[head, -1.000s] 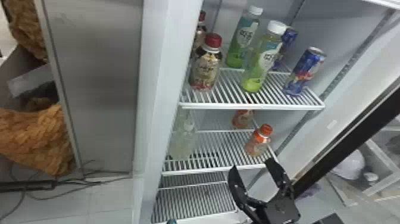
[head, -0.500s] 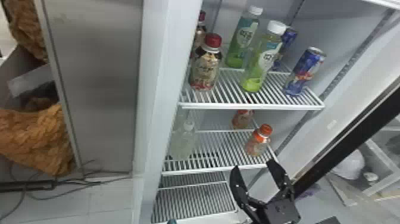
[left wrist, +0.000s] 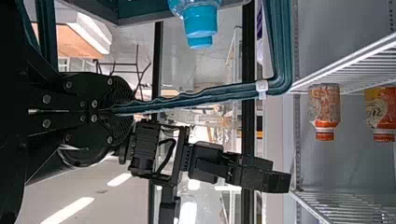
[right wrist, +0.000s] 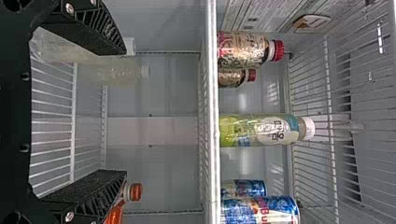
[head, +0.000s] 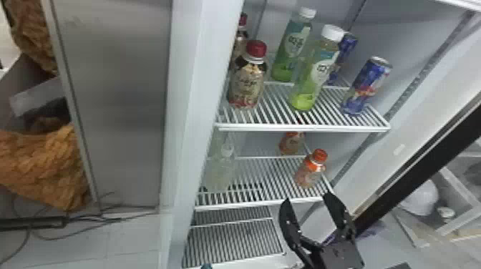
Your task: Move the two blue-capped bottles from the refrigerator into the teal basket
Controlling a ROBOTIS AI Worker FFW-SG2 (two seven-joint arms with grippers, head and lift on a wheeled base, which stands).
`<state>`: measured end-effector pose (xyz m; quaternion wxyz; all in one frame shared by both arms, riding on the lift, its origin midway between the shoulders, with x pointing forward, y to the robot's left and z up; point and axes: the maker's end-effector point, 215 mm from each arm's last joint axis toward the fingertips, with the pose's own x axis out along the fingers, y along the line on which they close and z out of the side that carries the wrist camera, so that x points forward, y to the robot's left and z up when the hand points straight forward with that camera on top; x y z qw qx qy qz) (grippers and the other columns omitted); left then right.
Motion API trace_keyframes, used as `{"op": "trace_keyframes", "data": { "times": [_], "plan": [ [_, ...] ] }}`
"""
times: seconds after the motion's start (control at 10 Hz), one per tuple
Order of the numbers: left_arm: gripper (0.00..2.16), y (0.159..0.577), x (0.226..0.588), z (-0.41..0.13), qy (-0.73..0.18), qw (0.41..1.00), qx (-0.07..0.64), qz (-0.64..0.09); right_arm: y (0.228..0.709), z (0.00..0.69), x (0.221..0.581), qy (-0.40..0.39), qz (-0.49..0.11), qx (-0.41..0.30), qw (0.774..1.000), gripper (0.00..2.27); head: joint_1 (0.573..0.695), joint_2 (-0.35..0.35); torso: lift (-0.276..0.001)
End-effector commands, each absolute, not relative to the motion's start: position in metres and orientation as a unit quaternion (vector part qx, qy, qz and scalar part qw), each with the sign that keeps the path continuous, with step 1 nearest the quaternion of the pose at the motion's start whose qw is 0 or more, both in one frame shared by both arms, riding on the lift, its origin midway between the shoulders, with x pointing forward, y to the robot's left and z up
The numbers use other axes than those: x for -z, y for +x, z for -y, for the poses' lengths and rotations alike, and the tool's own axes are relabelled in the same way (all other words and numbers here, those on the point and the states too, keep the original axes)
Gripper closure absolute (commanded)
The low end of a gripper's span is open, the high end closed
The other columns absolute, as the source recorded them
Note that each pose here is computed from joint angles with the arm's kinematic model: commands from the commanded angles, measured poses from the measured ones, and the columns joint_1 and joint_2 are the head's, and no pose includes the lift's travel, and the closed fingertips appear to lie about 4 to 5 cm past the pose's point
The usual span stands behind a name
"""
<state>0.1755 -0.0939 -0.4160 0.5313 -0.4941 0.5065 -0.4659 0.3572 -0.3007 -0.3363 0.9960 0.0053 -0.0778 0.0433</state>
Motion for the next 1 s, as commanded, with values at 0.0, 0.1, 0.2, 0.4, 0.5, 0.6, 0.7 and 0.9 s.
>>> {"op": "trace_keyframes", "data": {
  "times": [0.0, 0.1, 0.2, 0.4, 0.5, 0.6, 0.7, 0.9],
  "plan": [
    [1.14, 0.176, 0.4162, 0.0935, -0.494, 0.532, 0.465, -0.506, 0.3562, 0.3013, 0.3363, 0.007, 0.077, -0.041, 0.996, 0.12, 0.695, -0.35, -0.14],
    [1.14, 0.176, 0.4162, 0.0935, -0.494, 0.532, 0.465, -0.506, 0.3571, 0.3019, 0.3354, 0.007, 0.079, -0.04, 0.996, 0.14, 0.695, -0.35, -0.14],
    [1.14, 0.1765, 0.4156, 0.094, -0.494, 0.532, 0.466, -0.506, 0.3569, 0.3027, 0.3368, 0.007, 0.077, -0.037, 0.996, 0.14, 0.695, -0.35, -0.14],
    [1.14, 0.1769, 0.4155, 0.0944, -0.492, 0.533, 0.467, -0.506, 0.3574, 0.303, 0.3373, 0.008, 0.077, -0.036, 0.996, 0.14, 0.695, -0.35, -0.14],
    [1.14, 0.1759, 0.4164, 0.0939, -0.491, 0.532, 0.467, -0.507, 0.3578, 0.3036, 0.339, 0.008, 0.076, -0.034, 0.996, 0.14, 0.695, -0.35, -0.14],
    [1.14, 0.177, 0.4159, 0.0939, -0.49, 0.533, 0.468, -0.507, 0.3578, 0.3035, 0.3392, 0.007, 0.076, -0.034, 0.996, 0.14, 0.695, -0.35, -0.14],
    [1.14, 0.1768, 0.4168, 0.0933, -0.489, 0.534, 0.467, -0.507, 0.3579, 0.3036, 0.3397, 0.005, 0.075, -0.032, 0.997, 0.14, 0.695, -0.35, -0.14],
    [1.14, 0.1759, 0.4173, 0.0928, -0.488, 0.533, 0.468, -0.509, 0.3586, 0.3037, 0.341, 0.0, 0.07, -0.03, 0.997, 0.14, 0.695, -0.35, -0.14]
  ]
}}
